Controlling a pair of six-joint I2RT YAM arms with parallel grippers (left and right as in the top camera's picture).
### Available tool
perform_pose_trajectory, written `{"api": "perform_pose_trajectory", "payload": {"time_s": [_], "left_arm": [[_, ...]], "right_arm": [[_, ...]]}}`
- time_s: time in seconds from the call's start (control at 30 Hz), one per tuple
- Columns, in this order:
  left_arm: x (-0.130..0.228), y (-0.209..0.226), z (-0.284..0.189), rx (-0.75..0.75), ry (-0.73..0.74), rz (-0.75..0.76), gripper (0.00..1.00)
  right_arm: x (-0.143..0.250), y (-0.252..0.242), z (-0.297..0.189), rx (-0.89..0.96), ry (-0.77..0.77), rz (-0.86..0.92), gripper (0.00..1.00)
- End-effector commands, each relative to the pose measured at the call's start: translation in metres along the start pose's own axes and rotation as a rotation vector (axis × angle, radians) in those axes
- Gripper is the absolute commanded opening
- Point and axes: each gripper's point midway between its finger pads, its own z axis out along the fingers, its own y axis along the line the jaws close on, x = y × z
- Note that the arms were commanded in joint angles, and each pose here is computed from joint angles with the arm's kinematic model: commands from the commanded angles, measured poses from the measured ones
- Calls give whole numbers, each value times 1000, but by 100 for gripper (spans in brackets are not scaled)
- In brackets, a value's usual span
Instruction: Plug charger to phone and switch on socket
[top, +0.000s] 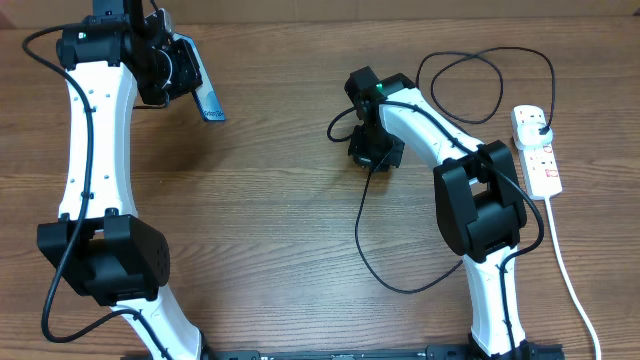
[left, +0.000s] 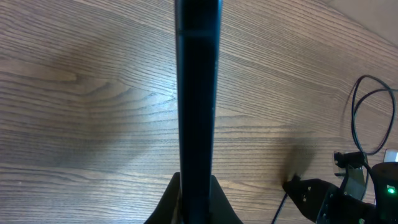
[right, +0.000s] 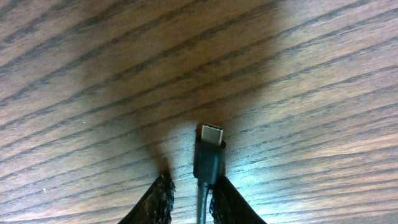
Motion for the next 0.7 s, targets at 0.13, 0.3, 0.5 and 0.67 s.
{"api": "perform_pose_trajectory", "payload": {"time_s": [0.13, 0.3, 0.5, 0.67], "left_arm": [[-3, -7, -7, 31, -14, 24, 4], [-3, -7, -7, 31, -14, 24, 4], [-3, -10, -7, 48, -13, 28, 4], [0, -65, -19, 373, -4, 216, 4]], "right_arm": [[1, -16, 11, 69, -2, -10, 16], [1, -16, 11, 68, -1, -24, 10], [1, -8, 10, 30, 8, -63, 4], [2, 26, -24, -152, 14, -201, 4]]}}
